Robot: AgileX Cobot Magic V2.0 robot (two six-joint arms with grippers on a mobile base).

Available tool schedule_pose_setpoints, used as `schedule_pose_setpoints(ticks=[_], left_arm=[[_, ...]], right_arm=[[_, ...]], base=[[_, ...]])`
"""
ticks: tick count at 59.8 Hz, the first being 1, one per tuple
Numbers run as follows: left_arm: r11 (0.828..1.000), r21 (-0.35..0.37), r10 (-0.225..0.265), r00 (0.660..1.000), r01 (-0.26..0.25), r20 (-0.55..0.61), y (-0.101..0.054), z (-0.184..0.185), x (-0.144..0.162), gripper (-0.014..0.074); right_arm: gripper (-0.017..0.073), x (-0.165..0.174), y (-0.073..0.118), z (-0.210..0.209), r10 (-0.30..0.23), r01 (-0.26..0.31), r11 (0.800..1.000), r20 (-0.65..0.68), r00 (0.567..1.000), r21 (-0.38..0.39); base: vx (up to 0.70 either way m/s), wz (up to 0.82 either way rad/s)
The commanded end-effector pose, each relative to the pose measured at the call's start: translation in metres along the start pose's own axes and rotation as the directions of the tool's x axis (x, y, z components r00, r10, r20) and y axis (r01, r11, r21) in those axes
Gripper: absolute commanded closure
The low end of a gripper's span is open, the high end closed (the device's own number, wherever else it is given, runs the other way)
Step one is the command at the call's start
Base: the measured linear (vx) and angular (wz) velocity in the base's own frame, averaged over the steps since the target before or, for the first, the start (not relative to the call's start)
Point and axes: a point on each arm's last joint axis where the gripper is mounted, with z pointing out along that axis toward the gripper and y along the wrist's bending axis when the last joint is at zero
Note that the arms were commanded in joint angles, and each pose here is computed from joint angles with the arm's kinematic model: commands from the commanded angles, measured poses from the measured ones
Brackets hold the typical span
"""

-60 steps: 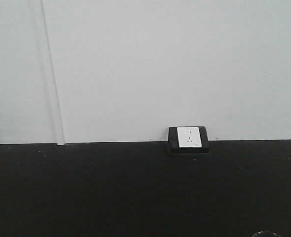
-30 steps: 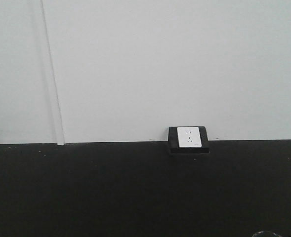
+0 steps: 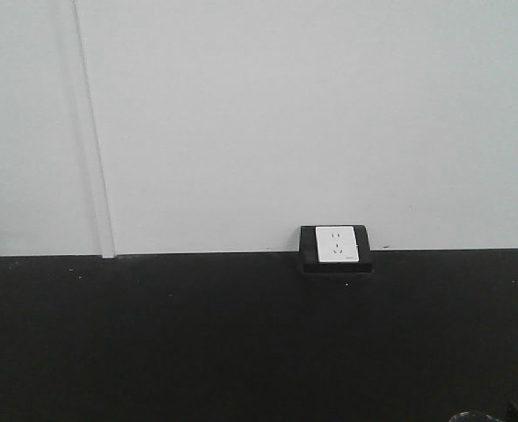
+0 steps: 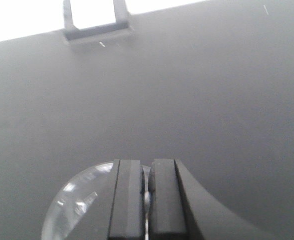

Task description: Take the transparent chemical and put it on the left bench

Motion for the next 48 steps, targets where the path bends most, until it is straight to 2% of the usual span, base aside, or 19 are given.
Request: schedule_pose_setpoints(ticks=[1,7,14,24,37,48], left_arm=[[1.000,-0.002,-0.009,0.997,0.009,0.081,0.000,-0.001,-0.003,0.0597],[1.000,-0.002,-0.009,0.997,0.009,0.081,0.000,-0.001,-0.003,0.0597],[1.000,-0.002,-0.009,0.997,0.009,0.081,0.000,-0.001,-0.003,0.0597],[1.000,-0.002,-0.009,0.997,0.009,0.081,0.000,-0.001,-0.003,0.0597],[1.000,-0.002,-0.009,0.997,0.009,0.081,0.000,-0.001,-0.003,0.0597],[1.000,-0.002,-0.009,0.997,0.009,0.081,0.000,-0.001,-0.003,0.0597]], right_arm=[[0.0567,-0.032,0.005,-0.006,-0.019,0.025,0.999,0.181,0.983,-0.030],[0.0567,-0.050,0.009,-0.019,-0.054,0.067,0.997,0.241,0.969,-0.043],[0.0567,-0.065,0.012,-0.046,-0.108,0.120,0.992,0.250,0.962,-0.031],[0.0565,-0.064,0.009,-0.093,-0.133,0.136,0.991,0.252,0.959,0.003],[0.0564,-0.059,0.007,-0.132,-0.202,0.198,0.979,0.292,0.935,0.044],[0.0564,-0.059,0.007,-0.138,-0.194,0.191,0.981,0.318,0.928,0.042]], base=[[0.00,0.00],[0.00,0.00],[0.00,0.00],[0.00,0.00],[0.00,0.00],[0.00,0.00]])
